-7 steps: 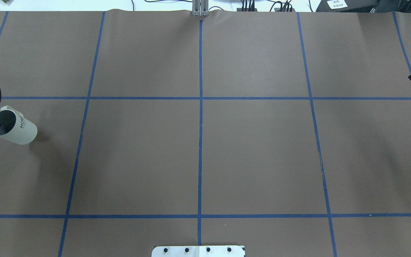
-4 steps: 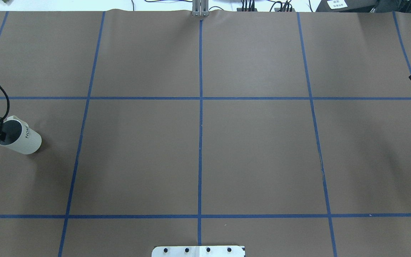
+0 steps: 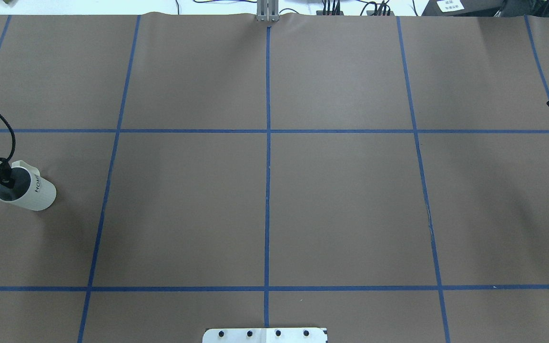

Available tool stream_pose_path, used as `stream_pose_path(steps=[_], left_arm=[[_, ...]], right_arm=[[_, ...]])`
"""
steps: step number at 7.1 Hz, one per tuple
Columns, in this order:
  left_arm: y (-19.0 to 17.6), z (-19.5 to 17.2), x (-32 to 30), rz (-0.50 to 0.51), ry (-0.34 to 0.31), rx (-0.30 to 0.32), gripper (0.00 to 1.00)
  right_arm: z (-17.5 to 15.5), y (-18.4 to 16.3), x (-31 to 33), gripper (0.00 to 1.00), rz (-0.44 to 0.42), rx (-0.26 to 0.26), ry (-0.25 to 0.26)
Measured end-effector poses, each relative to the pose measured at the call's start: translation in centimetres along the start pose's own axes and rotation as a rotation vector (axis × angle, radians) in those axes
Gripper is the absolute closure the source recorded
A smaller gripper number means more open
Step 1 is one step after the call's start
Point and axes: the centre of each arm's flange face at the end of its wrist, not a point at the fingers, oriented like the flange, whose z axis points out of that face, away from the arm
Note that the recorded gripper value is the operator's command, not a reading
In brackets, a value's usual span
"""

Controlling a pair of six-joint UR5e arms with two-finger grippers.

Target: Left arm hands cup to right arm to dump lemon

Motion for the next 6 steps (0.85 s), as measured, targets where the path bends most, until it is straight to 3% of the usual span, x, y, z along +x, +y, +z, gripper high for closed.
stream_pose_path(steps=[2,4,6], left_arm=[[-0.2,-3.3,0.2,0.063,-0.015,-0.001,0.00],[-2.7,-8.2,-4.9,0.209,-0.061,0.056,0.00],[-4.4,-11.3,-12.0,0.201,-0.095,0.106,0.00]], right_arm=[[0.1,0.3,0.6,0.00,0.011,-0.003,-0.003],[-0.2,2.2,3.5,0.00,0.063,-0.004,-0.001],[-0.2,6.7,8.4,0.00,0.149,-0.009,-0.025]])
